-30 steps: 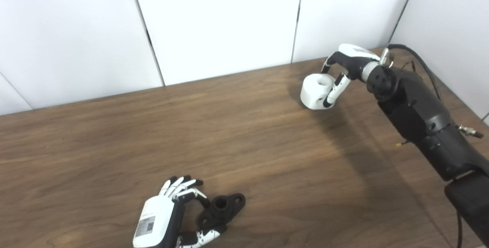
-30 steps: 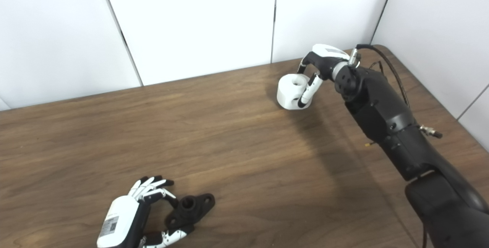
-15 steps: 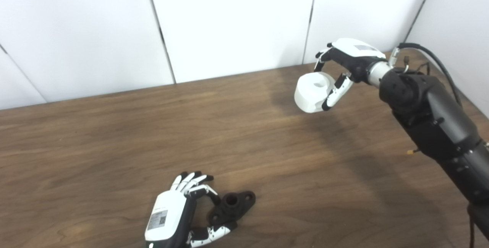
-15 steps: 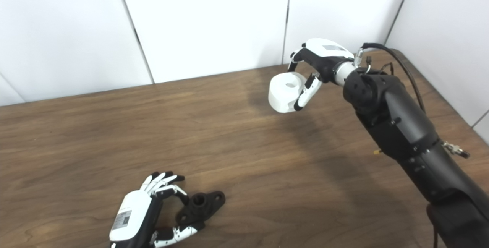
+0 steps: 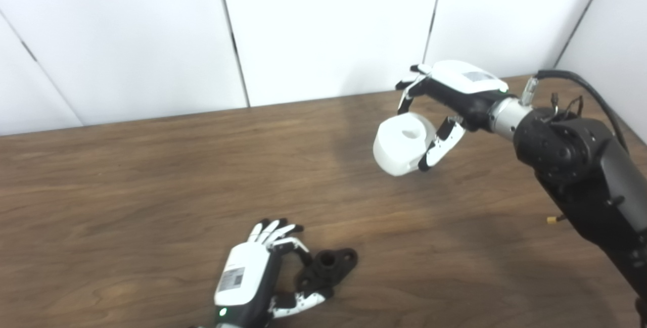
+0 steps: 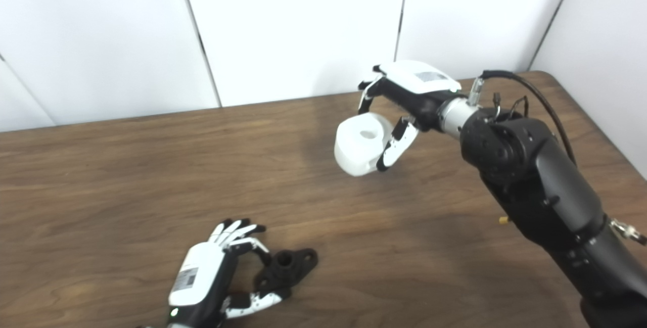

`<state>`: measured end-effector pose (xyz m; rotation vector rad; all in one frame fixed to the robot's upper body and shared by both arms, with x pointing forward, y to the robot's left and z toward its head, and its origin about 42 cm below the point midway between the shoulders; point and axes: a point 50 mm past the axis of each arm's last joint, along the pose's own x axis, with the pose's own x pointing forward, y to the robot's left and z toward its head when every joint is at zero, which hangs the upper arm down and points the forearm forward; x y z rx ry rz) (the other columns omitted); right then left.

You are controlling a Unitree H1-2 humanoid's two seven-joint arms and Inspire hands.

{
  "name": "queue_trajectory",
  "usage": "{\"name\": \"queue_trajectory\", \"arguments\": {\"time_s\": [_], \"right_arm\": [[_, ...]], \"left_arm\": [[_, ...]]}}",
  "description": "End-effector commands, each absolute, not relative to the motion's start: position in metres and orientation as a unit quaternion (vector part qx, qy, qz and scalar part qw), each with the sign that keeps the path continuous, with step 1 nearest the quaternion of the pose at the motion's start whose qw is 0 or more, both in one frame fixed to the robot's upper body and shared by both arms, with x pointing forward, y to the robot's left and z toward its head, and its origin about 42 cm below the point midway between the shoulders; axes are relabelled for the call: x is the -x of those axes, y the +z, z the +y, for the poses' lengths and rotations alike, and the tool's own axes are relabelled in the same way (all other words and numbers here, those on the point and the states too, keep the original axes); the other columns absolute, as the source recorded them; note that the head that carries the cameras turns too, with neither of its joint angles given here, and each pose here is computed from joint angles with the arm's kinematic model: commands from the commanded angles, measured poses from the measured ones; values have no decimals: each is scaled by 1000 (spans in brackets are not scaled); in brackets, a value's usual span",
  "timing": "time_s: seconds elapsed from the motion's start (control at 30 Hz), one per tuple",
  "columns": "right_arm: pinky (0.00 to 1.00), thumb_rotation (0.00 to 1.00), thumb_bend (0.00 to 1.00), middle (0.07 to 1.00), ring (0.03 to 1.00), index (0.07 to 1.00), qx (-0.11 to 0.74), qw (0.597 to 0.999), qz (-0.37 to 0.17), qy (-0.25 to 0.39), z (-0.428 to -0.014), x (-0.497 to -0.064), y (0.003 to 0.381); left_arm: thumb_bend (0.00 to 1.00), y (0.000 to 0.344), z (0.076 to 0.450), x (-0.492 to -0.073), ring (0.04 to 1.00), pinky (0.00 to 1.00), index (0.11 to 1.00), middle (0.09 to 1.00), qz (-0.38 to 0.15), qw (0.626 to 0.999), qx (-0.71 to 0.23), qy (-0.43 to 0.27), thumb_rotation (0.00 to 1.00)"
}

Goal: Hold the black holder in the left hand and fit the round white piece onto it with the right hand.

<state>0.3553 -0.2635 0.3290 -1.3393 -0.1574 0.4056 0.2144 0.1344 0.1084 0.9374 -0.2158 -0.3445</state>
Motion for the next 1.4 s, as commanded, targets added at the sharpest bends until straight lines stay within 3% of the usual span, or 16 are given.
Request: {"name": "queue_trajectory", "arguments": {"time_s": [0.0, 0.27, 0.73, 1.37], "right_arm": [[1000, 141, 518, 885, 1000, 486, 618, 755, -115, 186, -257, -350, 349], [1000, 140, 522, 886, 1000, 485, 596, 762, -128, 218, -233, -341, 342], [1000, 142, 524, 874, 999, 484, 610, 731, -136, 273, -200, -321, 336], [1000, 139, 524, 844, 984, 484, 620, 716, -124, 296, -196, -299, 350]], "left_arm": [[521, 88, 123, -207, 920, 995, 487, 827, -67, 858, -465, -207, 52], [521, 89, 117, -213, 928, 991, 487, 834, -66, 856, -469, -207, 54], [522, 93, 109, -220, 926, 969, 487, 832, -63, 853, -475, -205, 54], [522, 97, 107, -223, 926, 973, 487, 830, -65, 852, -478, -202, 54]]}}
